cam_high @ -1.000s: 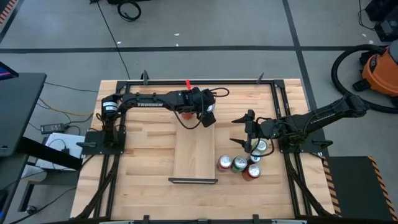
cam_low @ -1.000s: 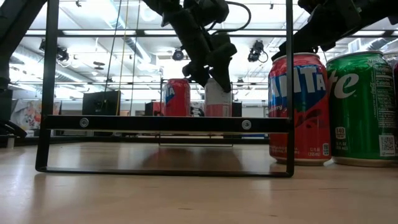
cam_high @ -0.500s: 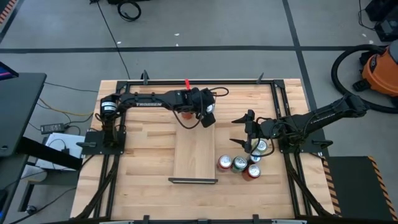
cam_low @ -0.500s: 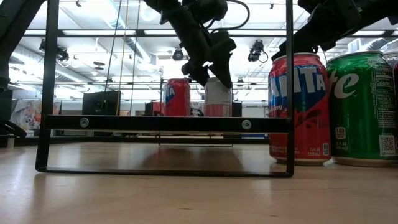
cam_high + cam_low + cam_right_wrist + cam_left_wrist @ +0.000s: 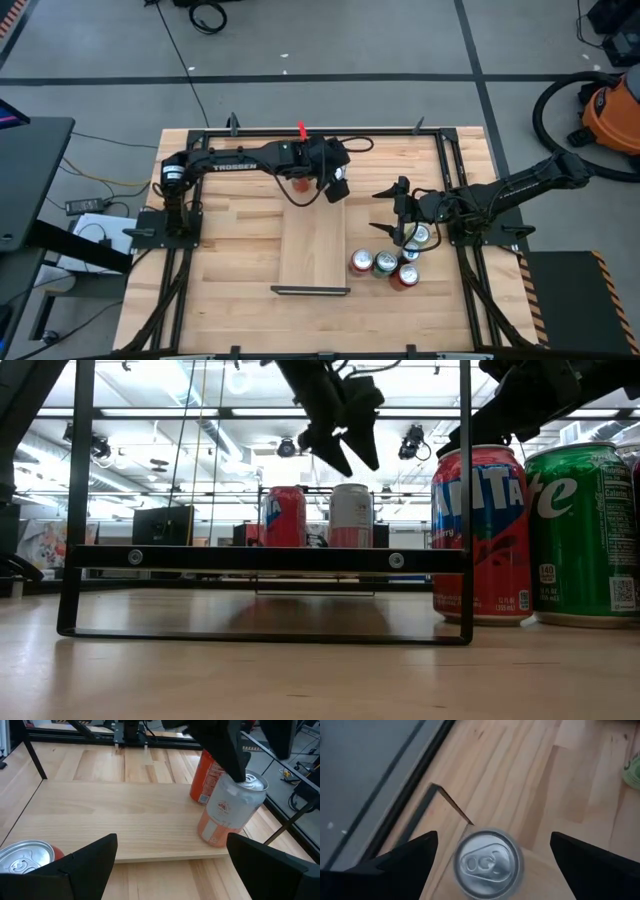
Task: Place canned beverage on shelf
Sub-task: Put the pink white soda can on the shelf, then put the light green soda can on the shelf
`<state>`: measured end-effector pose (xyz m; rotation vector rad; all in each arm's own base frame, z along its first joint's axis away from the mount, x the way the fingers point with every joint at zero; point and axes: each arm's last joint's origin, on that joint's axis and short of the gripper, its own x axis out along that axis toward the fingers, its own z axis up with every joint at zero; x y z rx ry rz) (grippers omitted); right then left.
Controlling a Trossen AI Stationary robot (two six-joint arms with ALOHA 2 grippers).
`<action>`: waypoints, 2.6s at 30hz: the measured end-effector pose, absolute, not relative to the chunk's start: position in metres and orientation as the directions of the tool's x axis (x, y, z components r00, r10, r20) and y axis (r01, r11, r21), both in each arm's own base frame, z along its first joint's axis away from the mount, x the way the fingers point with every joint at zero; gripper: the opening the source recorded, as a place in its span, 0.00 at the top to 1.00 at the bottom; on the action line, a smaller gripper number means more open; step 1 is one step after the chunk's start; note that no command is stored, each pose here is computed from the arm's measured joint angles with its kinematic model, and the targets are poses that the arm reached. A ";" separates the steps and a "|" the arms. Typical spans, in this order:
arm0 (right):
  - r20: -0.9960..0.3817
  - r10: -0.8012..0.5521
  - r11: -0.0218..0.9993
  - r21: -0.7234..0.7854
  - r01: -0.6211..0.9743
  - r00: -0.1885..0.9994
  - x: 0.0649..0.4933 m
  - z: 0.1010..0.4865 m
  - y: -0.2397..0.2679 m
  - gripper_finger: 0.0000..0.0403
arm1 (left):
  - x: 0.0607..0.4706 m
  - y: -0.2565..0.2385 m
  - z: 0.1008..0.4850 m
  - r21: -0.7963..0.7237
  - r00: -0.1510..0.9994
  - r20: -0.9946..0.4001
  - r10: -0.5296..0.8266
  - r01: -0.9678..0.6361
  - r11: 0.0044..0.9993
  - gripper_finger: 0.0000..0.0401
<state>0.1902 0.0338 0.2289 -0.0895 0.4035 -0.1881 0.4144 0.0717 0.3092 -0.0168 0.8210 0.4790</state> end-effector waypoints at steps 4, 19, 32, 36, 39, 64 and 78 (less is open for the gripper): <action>-0.382 -0.200 0.979 -0.124 0.164 0.902 0.190 0.229 0.034 0.04 | 0.416 0.062 0.321 0.205 0.594 -0.688 0.417 -0.392 0.897 0.01; -0.379 -0.200 0.979 -0.123 0.165 0.903 0.190 0.229 0.034 0.04 | 0.417 -0.006 0.322 0.453 0.613 -0.691 0.384 -0.047 0.890 0.01; -0.354 -0.222 0.974 -0.124 0.189 0.909 0.180 0.237 0.032 0.04 | 0.431 0.023 0.289 0.355 0.695 -0.645 0.318 -0.095 0.930 0.01; -0.357 -0.214 0.976 -0.118 0.183 0.909 0.180 0.237 0.032 0.04 | 0.436 0.032 0.279 0.355 0.679 -0.659 0.325 -0.101 0.929 0.01; -0.369 -0.200 0.979 -0.112 0.170 0.908 0.182 0.234 0.033 0.04 | 0.438 0.041 0.275 0.356 0.673 -0.659 0.336 -0.114 0.927 0.01; -0.385 -0.201 0.979 -0.110 0.172 0.901 0.184 0.231 0.033 0.04 | 0.435 0.056 0.260 0.402 0.590 -0.726 0.354 -0.053 0.914 0.01; -0.386 -0.202 0.979 -0.109 0.173 0.900 0.184 0.231 0.033 0.04 | 0.441 0.032 0.267 0.471 0.646 -0.663 0.378 -0.032 0.882 0.01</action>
